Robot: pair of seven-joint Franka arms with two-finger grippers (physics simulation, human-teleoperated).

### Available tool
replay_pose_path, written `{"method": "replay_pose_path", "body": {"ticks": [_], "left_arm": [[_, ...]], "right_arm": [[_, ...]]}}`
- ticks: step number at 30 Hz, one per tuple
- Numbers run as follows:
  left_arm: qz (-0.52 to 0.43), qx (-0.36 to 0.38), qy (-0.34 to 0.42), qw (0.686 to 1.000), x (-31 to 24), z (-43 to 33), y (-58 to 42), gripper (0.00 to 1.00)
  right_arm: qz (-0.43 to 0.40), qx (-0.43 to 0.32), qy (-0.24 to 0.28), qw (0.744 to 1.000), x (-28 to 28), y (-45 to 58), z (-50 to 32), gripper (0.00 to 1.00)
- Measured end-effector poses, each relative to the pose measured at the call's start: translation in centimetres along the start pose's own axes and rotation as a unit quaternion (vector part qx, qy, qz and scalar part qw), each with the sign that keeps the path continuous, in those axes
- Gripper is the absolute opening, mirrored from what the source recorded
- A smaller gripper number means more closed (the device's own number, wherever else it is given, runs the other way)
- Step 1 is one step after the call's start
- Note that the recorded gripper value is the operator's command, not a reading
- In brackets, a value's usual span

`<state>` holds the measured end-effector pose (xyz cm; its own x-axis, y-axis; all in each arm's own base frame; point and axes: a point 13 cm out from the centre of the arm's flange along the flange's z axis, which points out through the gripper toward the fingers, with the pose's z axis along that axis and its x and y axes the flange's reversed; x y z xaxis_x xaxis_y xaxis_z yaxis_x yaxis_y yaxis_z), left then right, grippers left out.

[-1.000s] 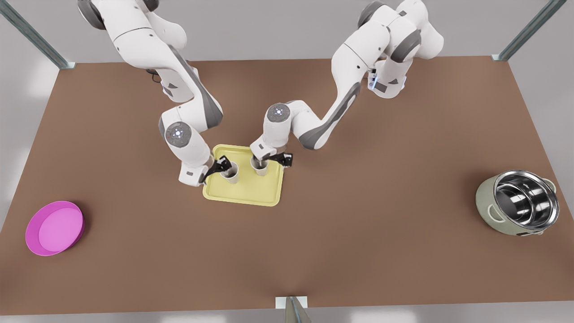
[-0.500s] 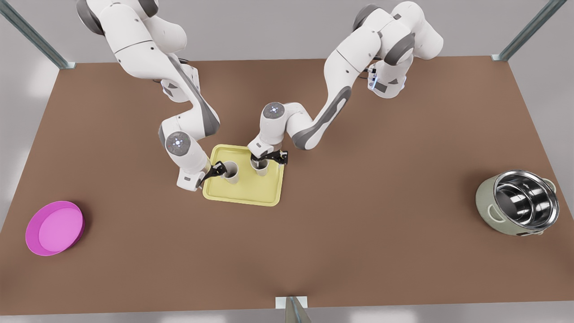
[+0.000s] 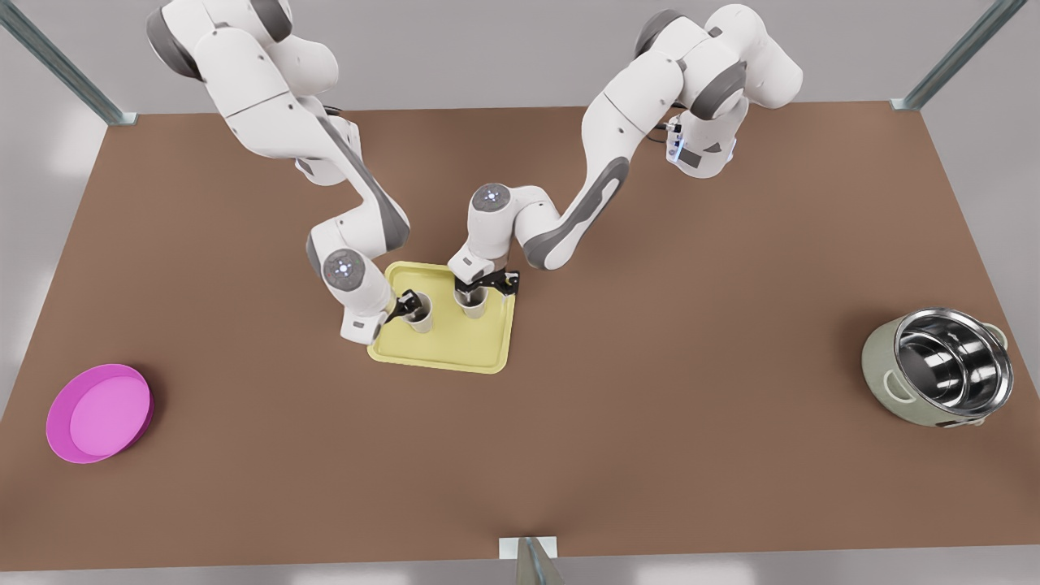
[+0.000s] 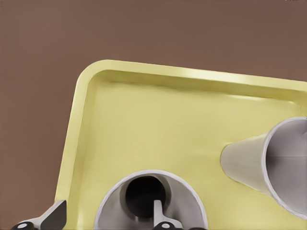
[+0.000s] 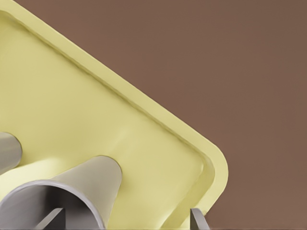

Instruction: Use the left arm to pick up the white IKEA cup from the tray and place it on the middle-left position; use the right arm to pick up the white IKEA cup from the tray and place it on the middle-right position

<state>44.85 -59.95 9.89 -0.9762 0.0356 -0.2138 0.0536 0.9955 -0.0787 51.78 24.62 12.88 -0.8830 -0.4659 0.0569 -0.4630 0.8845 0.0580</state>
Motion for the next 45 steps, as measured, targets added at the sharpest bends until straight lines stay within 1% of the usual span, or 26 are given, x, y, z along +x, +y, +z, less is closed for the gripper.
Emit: {"method": "replay_pose_path", "body": {"ticks": [2, 3, 5, 6, 7, 8, 9, 10, 11, 12, 14, 18, 19, 20, 21, 23, 26, 27, 31, 34, 36, 39, 42, 45], "left_arm": [[-0.005, 0.0, -0.001, 1.0, 0.0, 0.0, 0.0, 0.86], [-0.007, 0.0, -0.001, 1.0, -0.1, -0.1, -0.1, 0.78], [-0.013, 0.001, -0.003, 1.0, -0.3, -0.1, 0.0, 0.67], [-0.016, 0.001, -0.003, 1.0, -0.4, -0.1, 0.0, 0.66], [-0.019, 0.001, -0.004, 1.0, -0.4, -0.2, 0.0, 0.63], [-0.021, 0.001, -0.004, 1.0, -0.5, -0.2, 0.0, 0.57], [-0.023, 0.001, -0.004, 1.0, -0.5, -0.2, 0.0, 0.49], [-0.026, 0.001, -0.004, 1.0, -0.5, -0.2, 0.0, 0.43], [-0.028, 0.001, -0.004, 1.0, -0.5, -0.2, 0.0, 0.38], [-0.031, 0.001, -0.004, 1.0, -0.5, -0.2, 0.0, 0.35], [-0.036, 0.001, -0.004, 0.999, -0.5, -0.3, 0.0, 0.35], [-0.049, 0.001, -0.007, 0.999, -1.2, -1.2, 0.0, 0.35], [-0.053, 0.002, -0.009, 0.999, -1.7, -1.6, -0.1, 0.33], [-0.058, 0.002, -0.01, 0.998, -2.1, -1.9, -0.1, 0.25], [-0.061, 0.0, -0.01, 0.998, -2.3, -2.0, 0.0, 0.15], [-0.067, -0.004, -0.009, 0.998, -2.3, -2.0, 0.2, 0.08], [-0.078, -0.008, -0.008, 0.997, -2.7, -2.2, 0.6, 0.08], [-0.086, -0.007, -0.011, 0.996, -3.5, -2.9, 0.9, 0.11], [-0.152, 0.008, -0.011, 0.988, -9.3, -8.1, 3.3, 0.1], [-0.231, -0.003, 0.007, 0.973, -16.1, -10.3, 11.3, 0.1], [-0.277, -0.02, 0.02, 0.96, -19.7, -9.2, 19.2, 0.1], [-0.294, -0.031, 0.031, 0.955, -20.8, -6.6, 25.6, 0.1], [-0.285, -0.032, 0.028, 0.958, -21.2, -5.4, 28.8, 0.1], [-0.279, -0.045, 0.022, 0.959, -21.2, -3.8, 35.0, 0.1]], "right_arm": [[-0.001, -0.001, 0.003, 1.0, 0.3, 0.2, 0.4, 0.97], [-0.002, -0.002, 0.005, 1.0, 0.4, 0.3, 0.7, 0.97], [-0.005, -0.003, 0.007, 1.0, 0.5, 0.8, 1.5, 0.97], [-0.008, -0.004, 0.008, 1.0, 0.5, 1.2, 1.7, 0.96], [-0.011, -0.005, 0.008, 1.0, 0.5, 1.6, 2.0, 0.93], [-0.012, -0.005, 0.008, 1.0, 0.4, 1.8, 2.2, 0.86], [-0.013, -0.006, 0.008, 1.0, 0.4, 2.0, 2.2, 0.76], [-0.013, -0.006, 0.007, 1.0, 0.3, 2.0, 2.3, 0.69], [-0.013, -0.006, 0.007, 1.0, 0.3, 2.0, 2.4, 0.64], [-0.012, -0.007, 0.006, 1.0, 0.2, 2.0, 2.5, 0.59], [-0.011, -0.008, 0.005, 1.0, 0.2, 2.1, 2.5, 0.48], [-0.009, -0.009, 0.004, 1.0, 0.1, 2.1, 2.5, 0.32], [-0.008, -0.009, 0.003, 1.0, 0.0, 2.1, 2.4, 0.29], [-0.008, -0.009, 0.003, 1.0, 0.0, 2.1, 2.4, 0.25], [-0.007, -0.009, 0.003, 1.0, 0.0, 2.0, 2.3, 0.24], [-0.006, -0.009, 0.002, 1.0, -0.1, 2.0, 2.1, 0.19], [-0.006, -0.008, -0.005, 1.0, -0.3, 2.0, 1.2, 0.19], [-0.006, -0.006, -0.01, 1.0, -0.5, 2.0, 0.3, 0.19], [0.001, 0.005, -0.037, 0.999, -1.7, 0.8, -4.5, 0.19], [0.029, 0.01, -0.055, 0.998, -2.5, -2.6, -7.8, 0.19], [0.051, 0.009, -0.068, 0.996, -3.2, -5.1, -9.9, 0.19], [0.085, 0.014, -0.074, 0.993, -3.4, -9.4, -11.3, 0.19], [0.13, 0.019, -0.082, 0.988, -3.4, -16.0, -12.3, 0.19], [0.156, 0.019, -0.089, 0.984, -4.6, -21.3, -13.7, 0.19]]}}
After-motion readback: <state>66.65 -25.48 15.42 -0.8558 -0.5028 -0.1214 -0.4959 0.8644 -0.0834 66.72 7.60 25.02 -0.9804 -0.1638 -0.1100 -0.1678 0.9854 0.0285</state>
